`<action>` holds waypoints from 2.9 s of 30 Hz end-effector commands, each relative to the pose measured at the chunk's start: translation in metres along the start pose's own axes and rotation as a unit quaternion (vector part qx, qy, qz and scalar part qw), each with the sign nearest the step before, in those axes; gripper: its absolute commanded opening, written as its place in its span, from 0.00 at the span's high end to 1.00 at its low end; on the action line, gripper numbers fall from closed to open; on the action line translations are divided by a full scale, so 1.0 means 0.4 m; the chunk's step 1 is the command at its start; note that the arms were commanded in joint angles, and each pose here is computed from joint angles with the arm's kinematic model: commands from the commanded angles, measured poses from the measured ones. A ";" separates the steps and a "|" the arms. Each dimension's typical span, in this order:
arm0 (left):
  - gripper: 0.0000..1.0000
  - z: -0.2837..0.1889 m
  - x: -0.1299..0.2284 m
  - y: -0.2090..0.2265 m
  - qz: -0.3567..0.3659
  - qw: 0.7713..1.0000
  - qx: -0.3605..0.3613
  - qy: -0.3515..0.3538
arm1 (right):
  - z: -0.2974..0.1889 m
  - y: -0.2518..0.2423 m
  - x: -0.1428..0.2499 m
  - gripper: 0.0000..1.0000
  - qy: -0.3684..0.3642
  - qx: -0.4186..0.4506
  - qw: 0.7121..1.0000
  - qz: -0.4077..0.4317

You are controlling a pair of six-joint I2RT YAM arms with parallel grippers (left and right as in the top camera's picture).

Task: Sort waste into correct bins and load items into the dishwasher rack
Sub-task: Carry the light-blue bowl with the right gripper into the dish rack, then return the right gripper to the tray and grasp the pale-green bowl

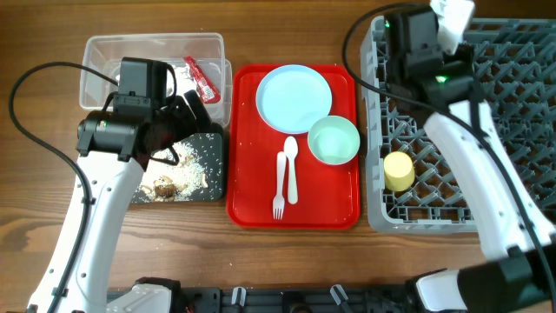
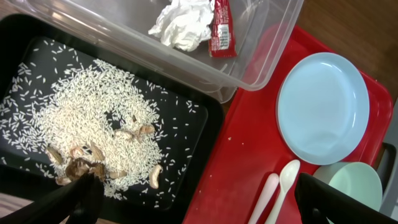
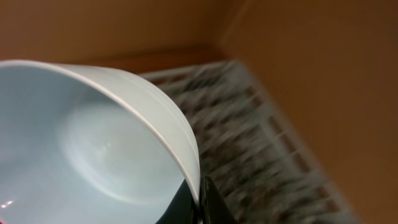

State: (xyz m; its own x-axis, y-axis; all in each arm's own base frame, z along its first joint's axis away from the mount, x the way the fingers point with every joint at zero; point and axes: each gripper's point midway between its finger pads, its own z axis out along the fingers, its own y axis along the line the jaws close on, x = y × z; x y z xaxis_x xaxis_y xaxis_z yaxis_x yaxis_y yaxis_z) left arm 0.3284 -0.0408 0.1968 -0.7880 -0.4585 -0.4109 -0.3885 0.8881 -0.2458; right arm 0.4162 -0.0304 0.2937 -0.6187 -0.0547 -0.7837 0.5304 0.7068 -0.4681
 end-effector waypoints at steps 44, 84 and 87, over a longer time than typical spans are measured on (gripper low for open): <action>0.00 -0.025 -0.021 0.004 -0.004 1.000 0.001 -0.020 | 0.112 0.298 0.173 0.23 0.039 0.044 0.898 -0.435; 0.00 -0.025 -0.020 0.004 -0.004 1.000 0.001 -0.020 | -0.330 0.412 0.608 0.32 0.514 -0.320 0.791 0.087; 0.00 -0.025 -0.020 0.004 -0.004 1.000 0.001 -0.020 | -0.315 0.414 0.649 0.33 0.531 -0.287 0.788 0.122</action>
State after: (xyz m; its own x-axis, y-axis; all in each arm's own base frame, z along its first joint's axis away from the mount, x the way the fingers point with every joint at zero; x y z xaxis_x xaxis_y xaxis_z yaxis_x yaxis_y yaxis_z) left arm 0.3283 -0.0408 0.1973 -0.7872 -0.4586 -0.4123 -0.3880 0.8880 -0.2468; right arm 0.2740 0.1622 0.0780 -0.9352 0.3488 0.0611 0.3541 0.9191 0.1728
